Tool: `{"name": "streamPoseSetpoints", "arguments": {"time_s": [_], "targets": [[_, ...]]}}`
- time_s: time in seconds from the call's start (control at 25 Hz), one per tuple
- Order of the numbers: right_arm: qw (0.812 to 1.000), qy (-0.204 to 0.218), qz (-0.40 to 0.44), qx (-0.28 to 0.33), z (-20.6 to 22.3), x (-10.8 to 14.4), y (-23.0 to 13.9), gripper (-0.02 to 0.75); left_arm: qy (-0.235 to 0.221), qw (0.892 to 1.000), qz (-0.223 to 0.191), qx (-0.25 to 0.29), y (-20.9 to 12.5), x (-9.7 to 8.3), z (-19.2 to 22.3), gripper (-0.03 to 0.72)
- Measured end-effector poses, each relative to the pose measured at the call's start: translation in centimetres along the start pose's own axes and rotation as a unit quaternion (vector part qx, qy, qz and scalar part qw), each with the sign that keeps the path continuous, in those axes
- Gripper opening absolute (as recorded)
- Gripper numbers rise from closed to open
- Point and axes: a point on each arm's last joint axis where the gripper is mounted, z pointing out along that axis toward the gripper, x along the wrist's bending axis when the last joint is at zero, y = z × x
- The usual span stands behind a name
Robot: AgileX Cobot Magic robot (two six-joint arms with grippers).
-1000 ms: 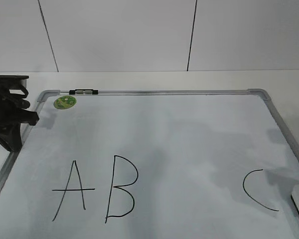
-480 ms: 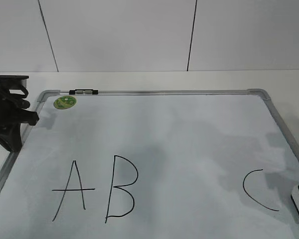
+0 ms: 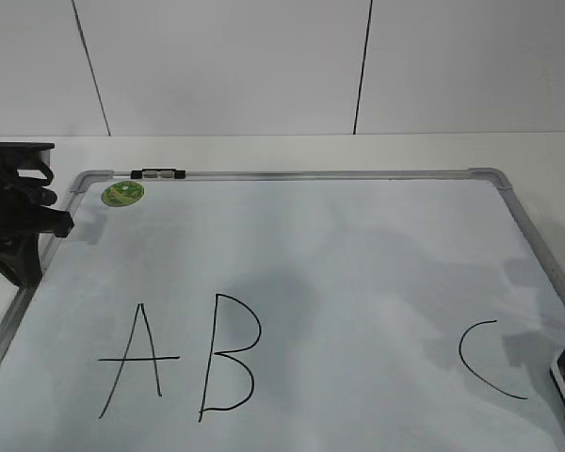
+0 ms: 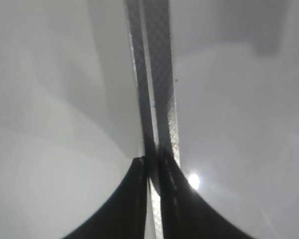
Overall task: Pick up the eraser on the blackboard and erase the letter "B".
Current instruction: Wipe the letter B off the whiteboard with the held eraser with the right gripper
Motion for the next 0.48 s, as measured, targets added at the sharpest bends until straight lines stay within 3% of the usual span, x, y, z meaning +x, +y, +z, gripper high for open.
{"name": "streamPoseSetpoints", "arguments": {"time_s": [0.48], "targets": [[1.000,0.000,-0.002,-0.001,-0.04,0.01,0.04,0.558,0.000,1.000,0.000,0.000,0.00,0.00,0.00,0.025]]}}
